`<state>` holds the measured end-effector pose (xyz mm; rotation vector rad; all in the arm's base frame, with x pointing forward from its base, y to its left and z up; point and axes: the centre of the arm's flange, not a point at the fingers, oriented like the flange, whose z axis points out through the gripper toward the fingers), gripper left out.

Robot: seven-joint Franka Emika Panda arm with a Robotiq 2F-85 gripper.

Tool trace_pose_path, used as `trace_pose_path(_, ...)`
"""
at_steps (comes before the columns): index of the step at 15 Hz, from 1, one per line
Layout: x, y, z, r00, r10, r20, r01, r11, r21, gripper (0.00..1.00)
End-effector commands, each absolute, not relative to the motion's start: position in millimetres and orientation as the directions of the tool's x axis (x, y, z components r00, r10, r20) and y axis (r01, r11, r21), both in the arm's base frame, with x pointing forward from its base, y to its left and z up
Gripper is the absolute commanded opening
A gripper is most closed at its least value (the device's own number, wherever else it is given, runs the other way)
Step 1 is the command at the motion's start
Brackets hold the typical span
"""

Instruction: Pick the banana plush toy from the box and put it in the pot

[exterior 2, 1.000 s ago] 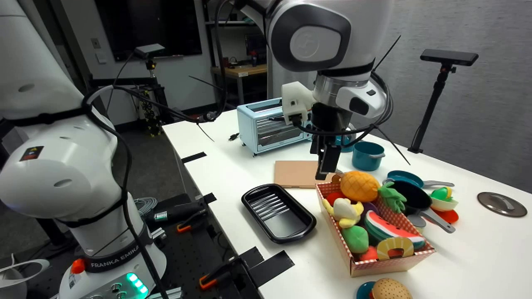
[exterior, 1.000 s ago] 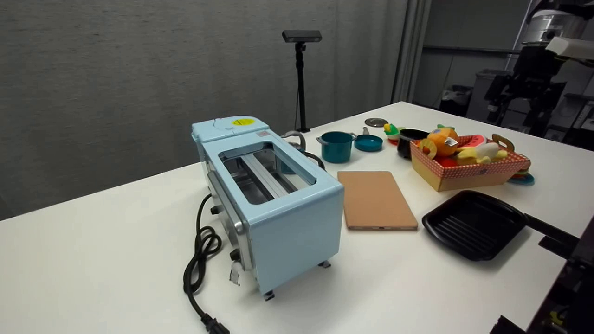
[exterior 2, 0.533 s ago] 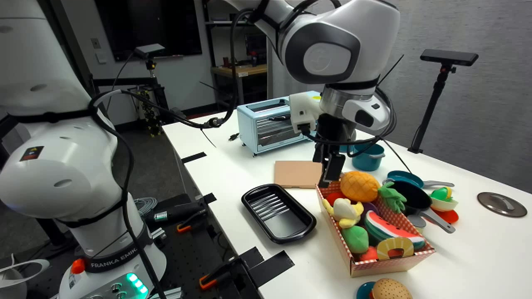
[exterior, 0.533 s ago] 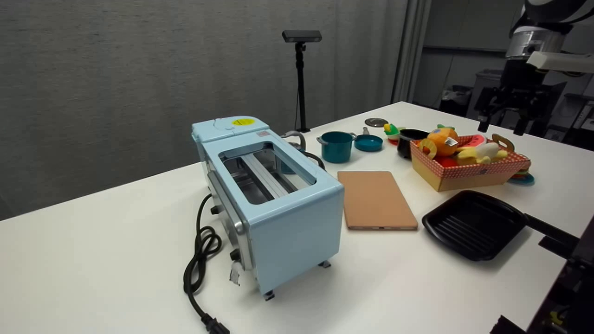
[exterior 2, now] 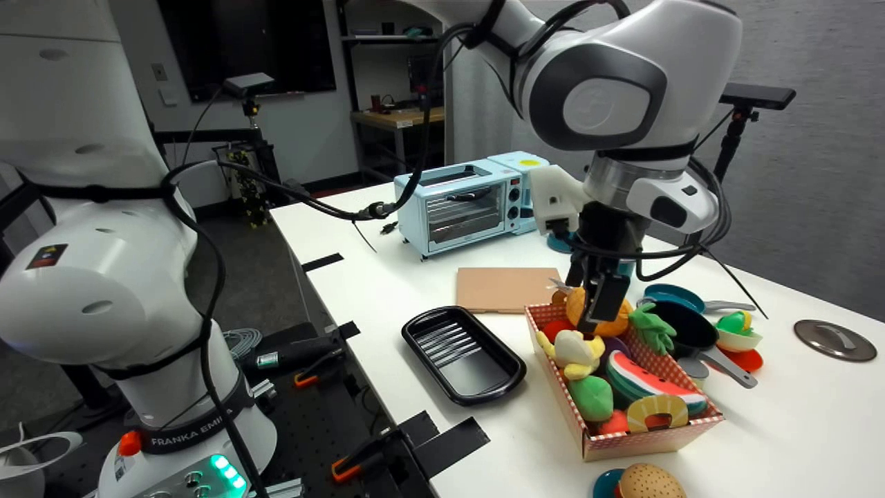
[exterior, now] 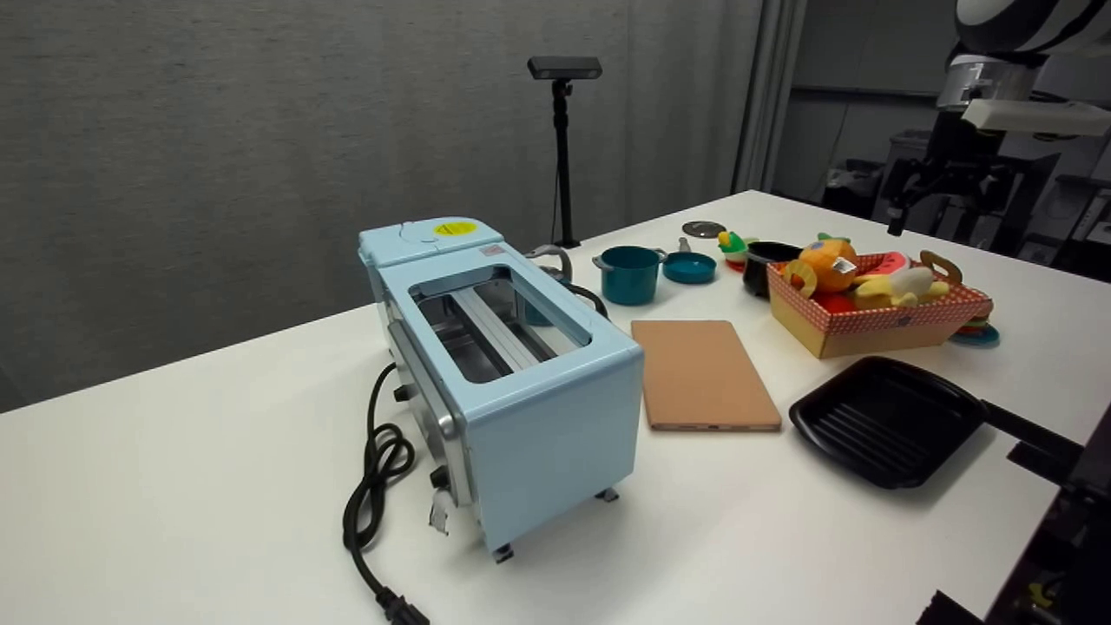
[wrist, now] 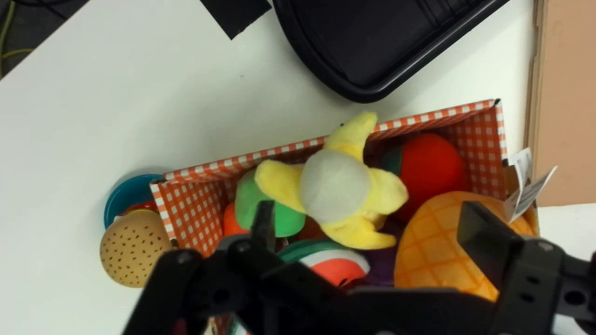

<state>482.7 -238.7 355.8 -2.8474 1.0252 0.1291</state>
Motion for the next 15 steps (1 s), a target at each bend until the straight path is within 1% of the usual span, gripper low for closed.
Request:
trace_pose_path(1, 507, -258, 343, 0.731, -0.669, -0.134, -0.68, -0.73, -0.07, 1.0)
trace_pose_path(6, 522, -256, 302, 0.713, -0.677, -0.18, -0.689, -0.724, -0.006, 1.0)
trace_pose_path(12, 532, -230, 256, 0.705, -0.668, -0.238, -0.677, -0.734, 0.054, 0.99)
trace_pose_path(13, 533, -226, 251, 0.705, -0.667, -0.241, -0.675, -0.735, 0.062, 0.75)
trace_pose_path(14, 534, -224, 248, 0.705, -0.666, -0.242, -0.673, -0.737, 0.067, 0.75)
trace_pose_path(15, 535, -222, 246, 0.706, -0.666, -0.242, -0.671, -0.738, 0.072, 0.71)
